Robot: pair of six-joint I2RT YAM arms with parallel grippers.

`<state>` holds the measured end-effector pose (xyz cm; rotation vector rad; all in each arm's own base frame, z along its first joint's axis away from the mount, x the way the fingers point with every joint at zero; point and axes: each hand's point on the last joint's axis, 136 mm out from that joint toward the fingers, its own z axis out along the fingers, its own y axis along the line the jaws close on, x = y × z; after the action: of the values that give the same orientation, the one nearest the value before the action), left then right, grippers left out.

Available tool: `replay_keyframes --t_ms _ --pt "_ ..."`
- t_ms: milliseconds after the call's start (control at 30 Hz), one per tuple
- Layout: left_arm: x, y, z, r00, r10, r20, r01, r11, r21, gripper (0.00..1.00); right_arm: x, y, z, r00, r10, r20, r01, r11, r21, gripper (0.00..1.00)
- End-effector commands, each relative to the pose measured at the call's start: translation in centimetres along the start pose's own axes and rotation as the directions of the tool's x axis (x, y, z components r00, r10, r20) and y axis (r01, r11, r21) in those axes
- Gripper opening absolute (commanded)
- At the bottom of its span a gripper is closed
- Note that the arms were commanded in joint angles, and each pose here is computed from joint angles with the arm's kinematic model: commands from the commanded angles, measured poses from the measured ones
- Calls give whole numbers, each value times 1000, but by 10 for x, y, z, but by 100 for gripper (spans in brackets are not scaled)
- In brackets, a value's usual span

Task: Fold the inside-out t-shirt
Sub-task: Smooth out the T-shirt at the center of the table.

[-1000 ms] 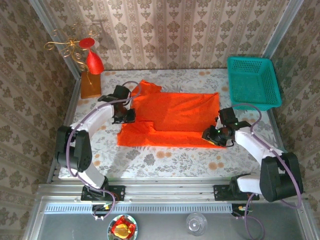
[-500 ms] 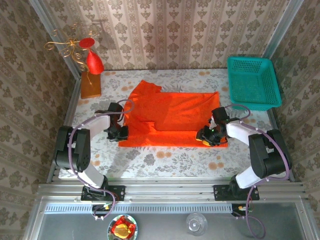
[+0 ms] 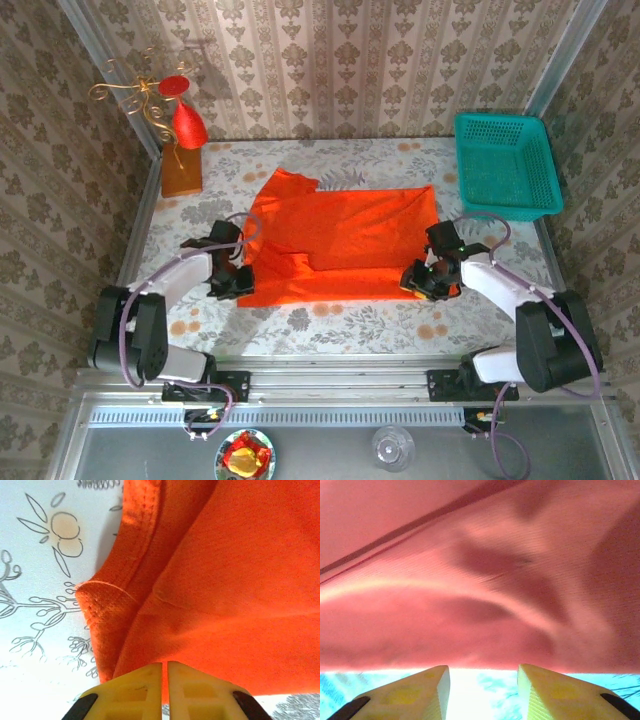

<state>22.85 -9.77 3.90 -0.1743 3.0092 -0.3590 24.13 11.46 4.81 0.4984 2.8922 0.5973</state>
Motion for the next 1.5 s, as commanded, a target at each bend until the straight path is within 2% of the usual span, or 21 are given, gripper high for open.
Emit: replay_keyframes --t_ms 0,100,333,433,567,767,933,1033,1133,1300,1400,1467 --pt "-14 -11 -22 999 -15 52 13 999 40 13 -6 54 -15 992 -121 42 125 985 -119 40" --pt "-39 -15 -32 995 -22 96 14 997 80 13 -6 102 -12 965 -254 58 261 937 -231 40" --pt "-88 -30 -33 996 8 91 -21 990 142 19 7 187 35 869 -494 -27 462 831 -311 42" --pt "-100 -36 -23 998 10 63 -20 987 161 19 11 213 57 838 -542 -55 501 806 -314 46" --pt "-103 -34 -10 1000 8 28 -12 989 151 19 9 231 80 822 -564 -75 522 799 -298 57" --pt "-92 -20 11 999 7 -31 -4 996 94 19 0 245 108 829 -552 -93 507 811 -293 56" --pt "-84 -7 21 998 3 -60 -1 999 37 19 -36 219 116 905 -424 -31 419 903 -97 48" --pt "-81 -3 23 998 1 -70 1 1000 22 19 -46 202 122 925 -379 -30 379 925 -25 41" --pt "-84 -6 16 999 9 -46 -7 999 32 19 -45 208 118 923 -384 -18 383 922 -61 37" --pt "-101 -25 -7 998 52 33 -55 993 101 20 -36 231 104 915 -405 -2 396 897 -196 40" --pt "-112 -39 -18 993 96 68 -105 982 155 25 -30 233 104 919 -393 -26 377 898 -226 41" --pt "-117 -46 -21 990 119 79 -132 974 183 32 -27 229 106 926 -375 -48 357 908 -219 42"
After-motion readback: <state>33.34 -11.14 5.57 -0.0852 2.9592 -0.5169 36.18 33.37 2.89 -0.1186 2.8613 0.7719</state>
